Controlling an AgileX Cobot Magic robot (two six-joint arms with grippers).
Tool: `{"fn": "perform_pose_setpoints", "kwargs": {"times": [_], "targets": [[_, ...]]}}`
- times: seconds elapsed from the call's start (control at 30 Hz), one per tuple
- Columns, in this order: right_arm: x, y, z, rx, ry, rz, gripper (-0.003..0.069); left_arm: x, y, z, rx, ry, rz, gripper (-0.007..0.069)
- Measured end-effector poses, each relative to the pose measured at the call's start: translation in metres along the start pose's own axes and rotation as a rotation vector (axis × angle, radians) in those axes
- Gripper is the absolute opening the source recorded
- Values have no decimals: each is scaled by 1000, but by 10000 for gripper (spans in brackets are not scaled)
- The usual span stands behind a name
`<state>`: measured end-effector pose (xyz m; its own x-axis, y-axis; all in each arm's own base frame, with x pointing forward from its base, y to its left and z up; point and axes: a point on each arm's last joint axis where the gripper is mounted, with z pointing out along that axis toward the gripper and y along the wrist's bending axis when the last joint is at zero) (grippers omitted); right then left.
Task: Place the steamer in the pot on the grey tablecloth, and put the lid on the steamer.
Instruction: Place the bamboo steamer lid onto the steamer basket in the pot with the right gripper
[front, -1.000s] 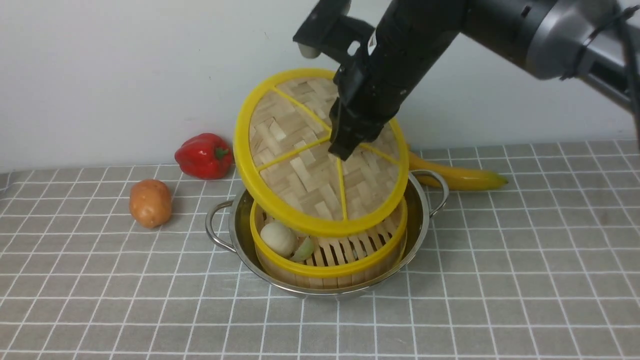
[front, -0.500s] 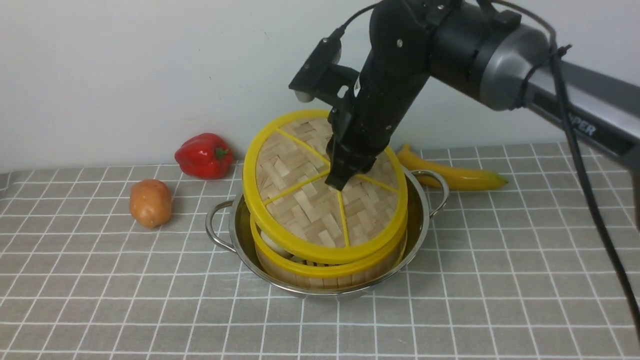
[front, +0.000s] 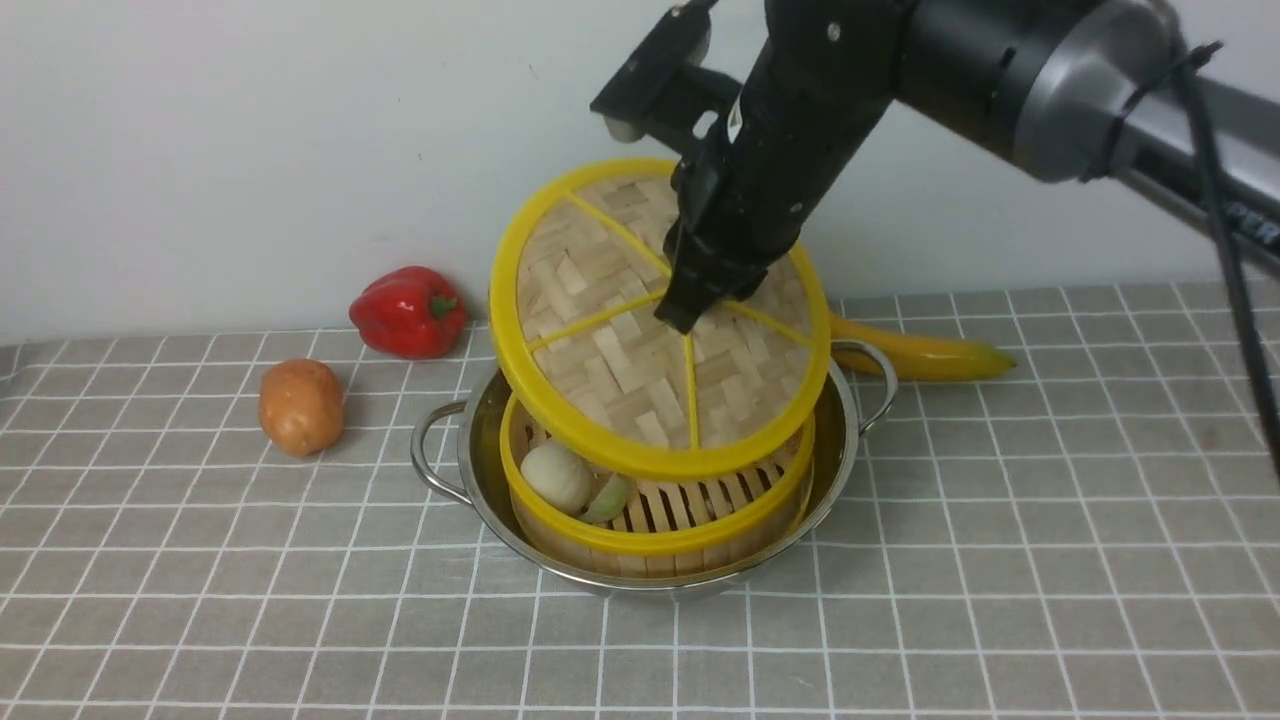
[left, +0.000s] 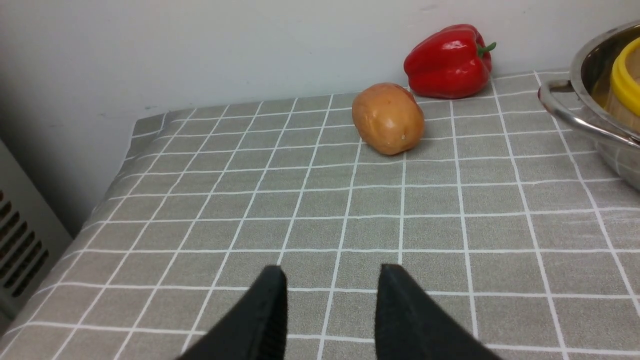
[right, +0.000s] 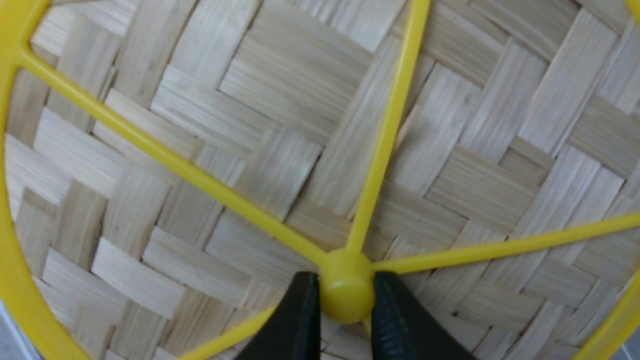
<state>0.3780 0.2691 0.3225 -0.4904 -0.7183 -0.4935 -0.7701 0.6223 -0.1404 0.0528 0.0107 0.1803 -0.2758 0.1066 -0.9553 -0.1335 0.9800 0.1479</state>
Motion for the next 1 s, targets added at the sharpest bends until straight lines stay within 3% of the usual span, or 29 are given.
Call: {"fn": "perform_pose_setpoints", "kwargs": {"times": [0.33, 0.5, 1.0], "targets": [[5, 7, -11, -41, -4, 230, 145, 0, 0, 0, 0, 0, 0, 243], [23, 13, 10, -72, 99, 233, 145, 0, 0, 0, 0, 0, 0, 243], [25, 14, 25, -91, 121, 154, 145, 0, 0, 0, 0, 0, 0, 243]]}}
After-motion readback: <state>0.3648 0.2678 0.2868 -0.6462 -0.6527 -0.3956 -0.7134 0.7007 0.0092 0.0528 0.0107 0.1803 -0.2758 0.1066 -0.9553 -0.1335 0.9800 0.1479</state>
